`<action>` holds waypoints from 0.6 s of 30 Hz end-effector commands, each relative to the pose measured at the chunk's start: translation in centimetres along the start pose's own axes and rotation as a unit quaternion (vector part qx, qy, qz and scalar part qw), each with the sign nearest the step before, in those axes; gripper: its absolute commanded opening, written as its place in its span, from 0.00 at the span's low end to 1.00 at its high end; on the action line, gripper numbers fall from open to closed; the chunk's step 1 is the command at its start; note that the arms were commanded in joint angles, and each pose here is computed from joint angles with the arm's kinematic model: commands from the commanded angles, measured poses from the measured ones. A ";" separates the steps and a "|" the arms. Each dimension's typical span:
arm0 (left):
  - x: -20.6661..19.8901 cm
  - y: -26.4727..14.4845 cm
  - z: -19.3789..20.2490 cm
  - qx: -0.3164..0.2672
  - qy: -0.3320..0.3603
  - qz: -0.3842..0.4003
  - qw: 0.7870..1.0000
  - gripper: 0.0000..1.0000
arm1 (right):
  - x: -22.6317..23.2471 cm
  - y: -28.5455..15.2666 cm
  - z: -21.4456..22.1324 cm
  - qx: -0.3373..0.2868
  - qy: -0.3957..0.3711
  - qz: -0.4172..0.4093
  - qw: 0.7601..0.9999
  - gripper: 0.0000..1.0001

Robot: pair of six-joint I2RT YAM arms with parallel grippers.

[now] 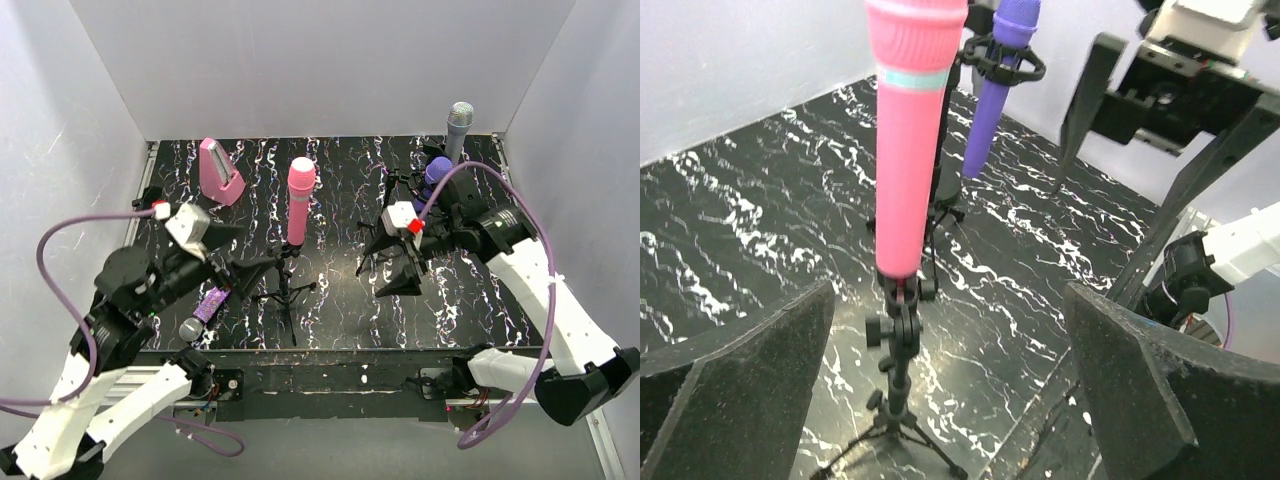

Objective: Attach the microphones to the stand

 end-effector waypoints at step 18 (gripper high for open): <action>-0.7 -3.8 9.6 0.042 -0.042 -0.007 0.998 0.98 | 5.9 -3.1 6.2 -0.026 0.003 0.054 0.998 0.94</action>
Point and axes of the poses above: each gripper's point midway between its finger pads, its own y axis out along the fingers, its own x axis along the line the jaws close on, z = x × y, the point moved 7 cm from there along -y, back along the fingers, and after that the axes turned 5 degrees about y, right-handed, at the moved point
